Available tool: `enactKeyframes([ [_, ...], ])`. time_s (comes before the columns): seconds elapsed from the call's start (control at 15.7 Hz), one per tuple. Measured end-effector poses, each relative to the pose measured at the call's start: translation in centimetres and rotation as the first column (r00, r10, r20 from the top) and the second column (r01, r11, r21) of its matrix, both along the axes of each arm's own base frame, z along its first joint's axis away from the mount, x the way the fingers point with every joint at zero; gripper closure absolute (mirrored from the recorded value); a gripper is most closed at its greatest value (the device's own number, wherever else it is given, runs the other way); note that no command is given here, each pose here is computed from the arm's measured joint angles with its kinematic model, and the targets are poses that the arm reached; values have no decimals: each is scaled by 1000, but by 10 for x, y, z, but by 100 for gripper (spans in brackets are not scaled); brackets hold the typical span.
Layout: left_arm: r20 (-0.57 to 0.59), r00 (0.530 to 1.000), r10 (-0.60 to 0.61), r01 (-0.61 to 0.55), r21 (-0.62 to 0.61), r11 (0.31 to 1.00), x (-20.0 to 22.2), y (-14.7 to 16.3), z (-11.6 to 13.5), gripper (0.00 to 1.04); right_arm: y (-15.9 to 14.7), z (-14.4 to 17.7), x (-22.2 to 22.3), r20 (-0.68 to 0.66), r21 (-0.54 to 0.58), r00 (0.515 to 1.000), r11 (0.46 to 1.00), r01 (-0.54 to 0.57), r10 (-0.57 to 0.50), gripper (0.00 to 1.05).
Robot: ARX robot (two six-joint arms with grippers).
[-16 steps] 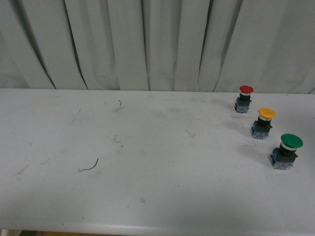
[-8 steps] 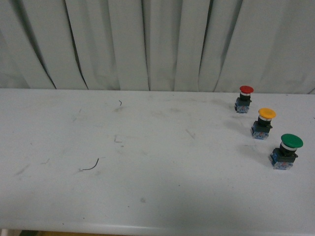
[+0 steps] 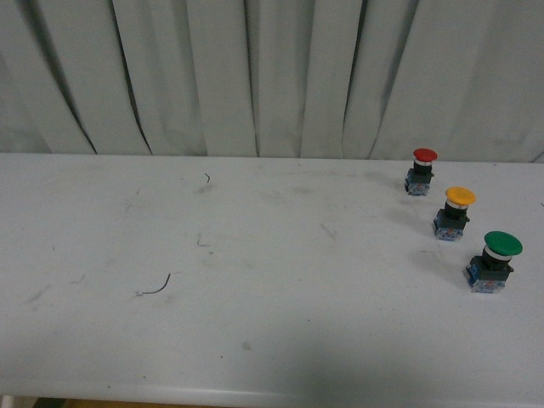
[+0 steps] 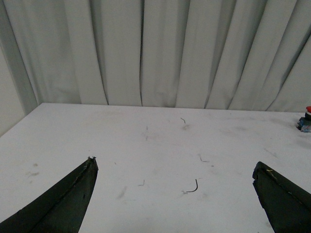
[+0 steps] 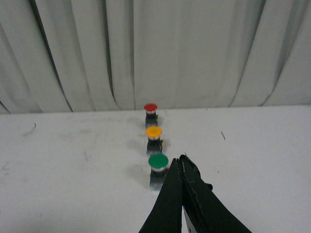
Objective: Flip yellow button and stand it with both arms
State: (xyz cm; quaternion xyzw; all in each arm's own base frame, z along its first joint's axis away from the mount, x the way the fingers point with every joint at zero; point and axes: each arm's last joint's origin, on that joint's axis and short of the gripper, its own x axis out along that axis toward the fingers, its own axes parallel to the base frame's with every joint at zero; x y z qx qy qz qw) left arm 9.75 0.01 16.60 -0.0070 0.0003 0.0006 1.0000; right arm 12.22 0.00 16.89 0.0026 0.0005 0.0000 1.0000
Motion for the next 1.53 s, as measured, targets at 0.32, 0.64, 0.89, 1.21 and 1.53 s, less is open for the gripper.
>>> enactKeyframes([
  [0.32, 0, 1000, 0, 0, 0, 1000, 0, 0, 0, 7, 0, 1, -8, 13, 0, 1000, 1000, 0, 0, 103],
  [0.64, 0, 1000, 0, 0, 0, 1000, 0, 0, 0, 7, 0, 1, -12, 15, 0, 1000, 1000, 0, 0, 103],
  [0.89, 0, 1000, 0, 0, 0, 1000, 0, 0, 0, 7, 0, -4, -24, -16, 0, 1000, 1000, 0, 0, 103],
  [1.21, 0, 1000, 0, 0, 0, 1000, 0, 0, 0, 7, 0, -2, -25, 6, -1, 1000, 1000, 1, -1, 103],
  [1.53, 0, 1000, 0, 0, 0, 1000, 0, 0, 0, 7, 0, -2, -25, 5, -3, 1000, 1000, 0, 0, 44],
])
